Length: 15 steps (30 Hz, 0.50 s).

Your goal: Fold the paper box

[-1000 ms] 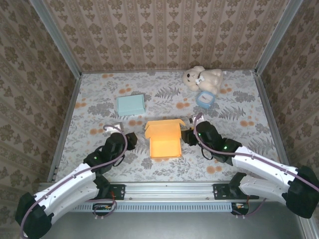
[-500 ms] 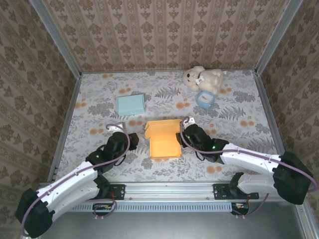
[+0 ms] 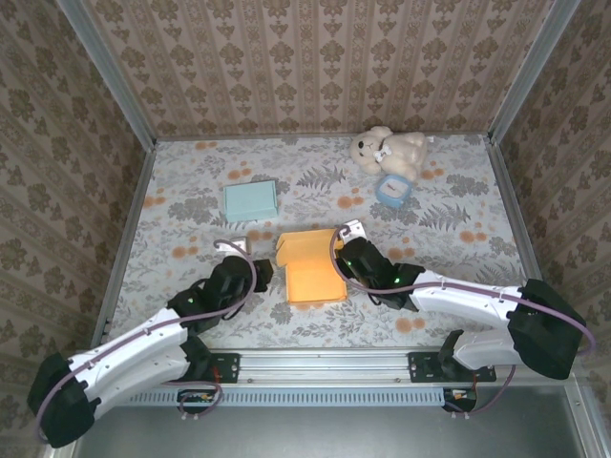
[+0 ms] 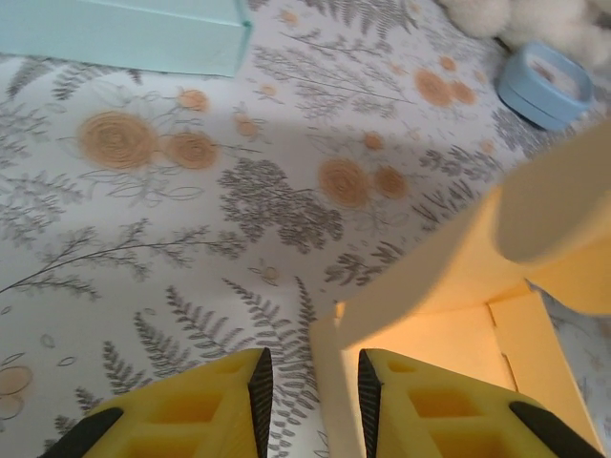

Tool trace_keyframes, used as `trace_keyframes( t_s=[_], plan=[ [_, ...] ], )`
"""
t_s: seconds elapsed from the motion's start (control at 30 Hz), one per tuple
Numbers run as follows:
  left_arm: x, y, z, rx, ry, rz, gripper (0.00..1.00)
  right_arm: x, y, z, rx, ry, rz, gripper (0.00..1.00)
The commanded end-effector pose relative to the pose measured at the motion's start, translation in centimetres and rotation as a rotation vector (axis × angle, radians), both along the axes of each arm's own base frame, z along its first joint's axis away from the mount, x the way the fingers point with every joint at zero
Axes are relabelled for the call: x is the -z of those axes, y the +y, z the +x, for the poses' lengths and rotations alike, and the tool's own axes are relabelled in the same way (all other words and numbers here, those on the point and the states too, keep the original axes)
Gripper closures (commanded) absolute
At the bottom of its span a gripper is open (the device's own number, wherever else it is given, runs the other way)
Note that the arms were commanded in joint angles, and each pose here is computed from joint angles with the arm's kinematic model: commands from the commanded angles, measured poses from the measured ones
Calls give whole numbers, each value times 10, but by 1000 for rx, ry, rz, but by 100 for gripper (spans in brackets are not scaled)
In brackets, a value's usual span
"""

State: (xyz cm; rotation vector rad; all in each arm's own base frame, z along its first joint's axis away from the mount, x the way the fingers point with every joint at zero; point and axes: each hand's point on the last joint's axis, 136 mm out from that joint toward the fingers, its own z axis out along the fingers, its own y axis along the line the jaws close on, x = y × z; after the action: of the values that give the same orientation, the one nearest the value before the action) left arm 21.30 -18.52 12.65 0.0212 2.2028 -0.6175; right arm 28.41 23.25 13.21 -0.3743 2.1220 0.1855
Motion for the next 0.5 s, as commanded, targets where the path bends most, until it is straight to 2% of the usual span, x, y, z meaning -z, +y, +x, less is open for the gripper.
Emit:
trace_keyframes(
  t_s=[0.0,0.27,0.47],
  plan=[
    [-29,-15,3,53,-111,78,67,-14,-4,7,49,-49,10,86],
    [-29,-40,12,122,-153,263,66,-17,-8,4,53,-51,4,88],
    [-28,-45,20,81,-145,338,68,-16,-9,2,52,-51,-1,88]
  ],
)
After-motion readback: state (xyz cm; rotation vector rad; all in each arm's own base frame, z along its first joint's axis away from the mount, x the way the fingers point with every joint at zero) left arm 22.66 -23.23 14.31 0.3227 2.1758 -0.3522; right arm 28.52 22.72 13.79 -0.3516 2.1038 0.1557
